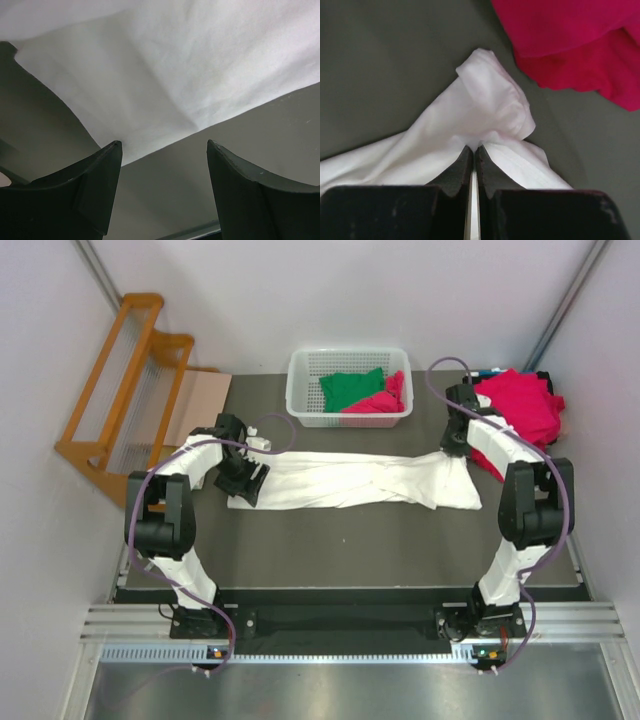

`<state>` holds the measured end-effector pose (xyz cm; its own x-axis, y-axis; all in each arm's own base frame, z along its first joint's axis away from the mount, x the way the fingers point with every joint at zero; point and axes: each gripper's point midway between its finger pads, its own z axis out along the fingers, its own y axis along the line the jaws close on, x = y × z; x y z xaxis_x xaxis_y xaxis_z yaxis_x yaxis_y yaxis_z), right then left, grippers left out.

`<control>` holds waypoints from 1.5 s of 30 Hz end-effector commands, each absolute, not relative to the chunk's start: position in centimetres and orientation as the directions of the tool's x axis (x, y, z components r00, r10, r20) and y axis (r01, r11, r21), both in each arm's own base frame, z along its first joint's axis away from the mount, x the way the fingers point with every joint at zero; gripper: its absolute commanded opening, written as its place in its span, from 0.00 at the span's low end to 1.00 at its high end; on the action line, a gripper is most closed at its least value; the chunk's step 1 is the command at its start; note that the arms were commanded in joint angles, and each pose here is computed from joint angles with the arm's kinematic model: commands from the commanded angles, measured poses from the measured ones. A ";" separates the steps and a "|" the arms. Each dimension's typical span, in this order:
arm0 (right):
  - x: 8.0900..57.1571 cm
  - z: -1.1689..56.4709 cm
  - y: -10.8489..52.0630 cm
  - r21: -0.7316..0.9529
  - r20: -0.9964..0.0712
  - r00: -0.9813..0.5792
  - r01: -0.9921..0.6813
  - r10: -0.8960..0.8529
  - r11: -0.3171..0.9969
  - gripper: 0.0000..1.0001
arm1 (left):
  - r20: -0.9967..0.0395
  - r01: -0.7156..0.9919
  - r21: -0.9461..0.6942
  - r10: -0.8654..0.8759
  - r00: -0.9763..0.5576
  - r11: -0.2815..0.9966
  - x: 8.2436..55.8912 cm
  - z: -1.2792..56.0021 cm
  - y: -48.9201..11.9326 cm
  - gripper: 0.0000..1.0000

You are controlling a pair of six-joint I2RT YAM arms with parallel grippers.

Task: Fold and stack the t-shirts
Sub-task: Fold the tshirt

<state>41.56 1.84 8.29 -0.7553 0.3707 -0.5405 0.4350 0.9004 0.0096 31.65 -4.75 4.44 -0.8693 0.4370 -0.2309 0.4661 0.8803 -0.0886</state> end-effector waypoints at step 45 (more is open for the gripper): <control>36.4 8.5 9.4 0.275 -0.476 -0.780 0.307 0.407 0.911 1.00 | -0.318 0.465 -0.319 0.369 -0.873 0.826 35.4 7.3 -11.0 0.74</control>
<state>34.23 6.97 7.37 -0.8077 0.4059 -0.4276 0.3512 0.9138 0.2039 38.02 -7.93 8.57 -0.8735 0.3061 -0.3785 0.4016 0.8925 -0.2052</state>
